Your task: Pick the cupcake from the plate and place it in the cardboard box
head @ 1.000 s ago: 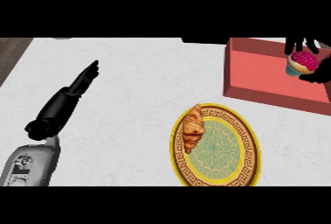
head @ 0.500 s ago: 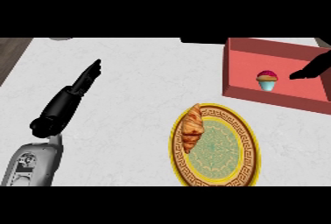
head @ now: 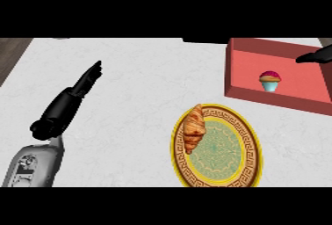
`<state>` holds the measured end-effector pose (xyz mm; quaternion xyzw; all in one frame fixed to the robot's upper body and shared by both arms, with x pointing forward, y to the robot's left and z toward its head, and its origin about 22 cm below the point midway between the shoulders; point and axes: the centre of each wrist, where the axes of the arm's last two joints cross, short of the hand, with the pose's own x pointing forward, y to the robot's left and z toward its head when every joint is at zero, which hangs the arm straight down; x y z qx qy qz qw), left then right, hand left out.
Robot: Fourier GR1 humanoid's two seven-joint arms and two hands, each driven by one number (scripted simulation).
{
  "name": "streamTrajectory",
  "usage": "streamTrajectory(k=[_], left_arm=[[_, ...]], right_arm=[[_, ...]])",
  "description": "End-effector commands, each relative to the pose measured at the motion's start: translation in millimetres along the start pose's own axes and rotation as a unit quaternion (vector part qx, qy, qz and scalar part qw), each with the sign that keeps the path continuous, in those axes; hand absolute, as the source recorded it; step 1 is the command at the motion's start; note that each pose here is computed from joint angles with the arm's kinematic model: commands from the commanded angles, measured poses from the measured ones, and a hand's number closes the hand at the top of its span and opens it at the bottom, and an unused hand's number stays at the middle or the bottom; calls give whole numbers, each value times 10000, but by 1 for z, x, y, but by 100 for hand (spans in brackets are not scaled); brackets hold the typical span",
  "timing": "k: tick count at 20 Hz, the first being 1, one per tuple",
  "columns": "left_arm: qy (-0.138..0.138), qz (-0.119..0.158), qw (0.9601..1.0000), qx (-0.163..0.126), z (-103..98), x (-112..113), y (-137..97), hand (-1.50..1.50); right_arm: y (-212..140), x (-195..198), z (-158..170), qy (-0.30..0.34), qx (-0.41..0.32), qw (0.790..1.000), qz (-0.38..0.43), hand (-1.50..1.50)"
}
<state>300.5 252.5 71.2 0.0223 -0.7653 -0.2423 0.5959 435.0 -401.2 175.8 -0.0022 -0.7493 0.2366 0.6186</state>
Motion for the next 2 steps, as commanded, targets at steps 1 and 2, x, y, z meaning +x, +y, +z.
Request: streamTrajectory(k=[1, 2], left_arm=[[-84, 27, 10000, -31, 3, -3, -6, 0], [-168, -42, 9998, -87, -6, 14, 6, 0]], right_arm=[[-23, 1, 21, -193, -211, 9955, -900, -150], [-27, -5, 30, -262, -408, 9945, -934, -150]])
